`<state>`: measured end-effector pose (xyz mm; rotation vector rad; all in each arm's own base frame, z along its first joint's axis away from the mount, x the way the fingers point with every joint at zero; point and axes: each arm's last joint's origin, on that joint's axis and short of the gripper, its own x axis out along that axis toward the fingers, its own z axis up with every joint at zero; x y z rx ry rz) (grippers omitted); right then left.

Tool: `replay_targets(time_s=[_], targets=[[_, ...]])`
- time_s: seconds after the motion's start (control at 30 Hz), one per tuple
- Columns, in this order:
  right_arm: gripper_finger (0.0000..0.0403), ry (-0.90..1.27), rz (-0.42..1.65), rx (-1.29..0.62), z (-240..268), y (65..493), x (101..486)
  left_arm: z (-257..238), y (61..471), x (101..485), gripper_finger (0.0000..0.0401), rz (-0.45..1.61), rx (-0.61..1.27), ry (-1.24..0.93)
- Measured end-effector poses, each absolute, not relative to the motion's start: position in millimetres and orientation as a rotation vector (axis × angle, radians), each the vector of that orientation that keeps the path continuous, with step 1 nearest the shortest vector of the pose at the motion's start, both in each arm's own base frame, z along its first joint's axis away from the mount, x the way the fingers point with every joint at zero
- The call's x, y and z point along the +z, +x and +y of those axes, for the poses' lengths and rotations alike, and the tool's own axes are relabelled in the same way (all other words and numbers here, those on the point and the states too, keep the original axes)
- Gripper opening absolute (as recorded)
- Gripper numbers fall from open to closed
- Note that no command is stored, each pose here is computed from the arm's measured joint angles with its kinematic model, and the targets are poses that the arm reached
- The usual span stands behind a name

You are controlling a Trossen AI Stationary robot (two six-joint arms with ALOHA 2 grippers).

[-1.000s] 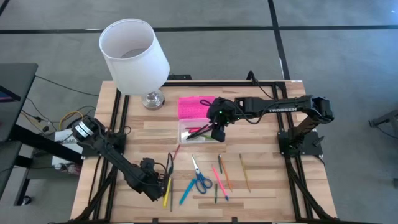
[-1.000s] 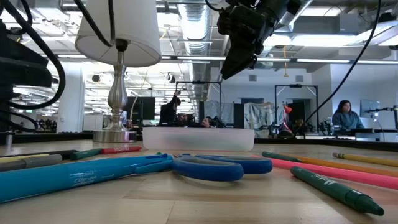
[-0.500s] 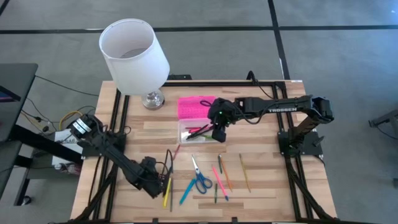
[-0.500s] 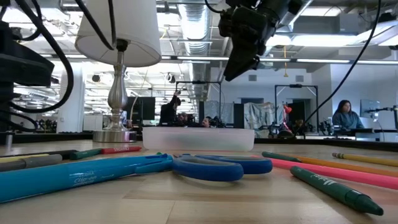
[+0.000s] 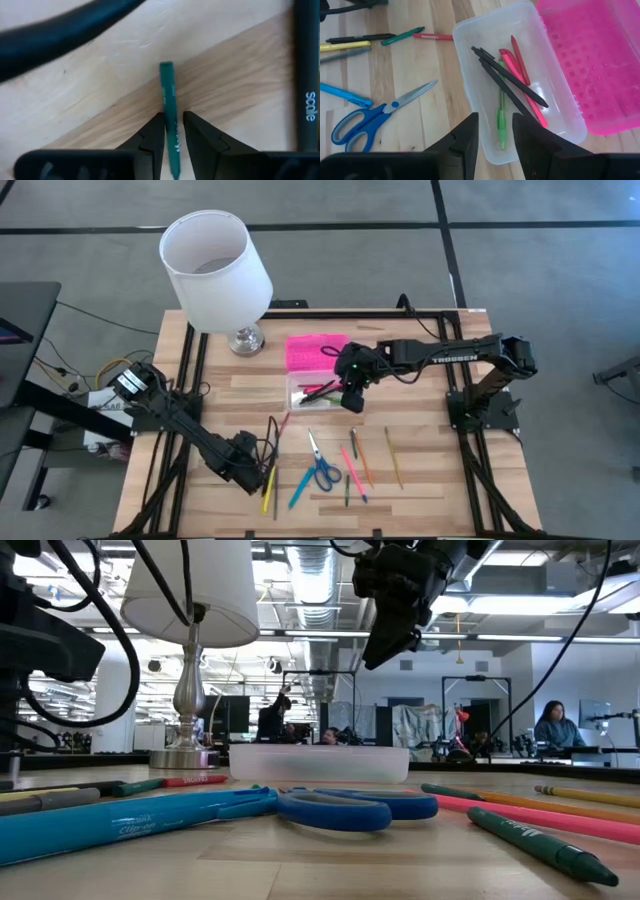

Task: Pick & place school supplies into a supply box
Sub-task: Put the green crayon into the supply box

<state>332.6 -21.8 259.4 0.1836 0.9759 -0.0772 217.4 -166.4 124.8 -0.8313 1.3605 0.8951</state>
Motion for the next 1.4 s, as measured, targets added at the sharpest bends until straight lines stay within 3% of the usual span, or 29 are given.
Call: replay_targets(time_s=[0.83,1.4], targets=[[0.0111,0.181,0.980,-0.043,-4.0,333.3,259.4,-169.1,214.7,125.0,0.0032,1.499,0.370,-0.243],[0.0111,0.182,0.983,-0.020,10.7,333.3,259.3,-168.8,215.8,137.2,0.0031,1.454,0.390,-0.241]])
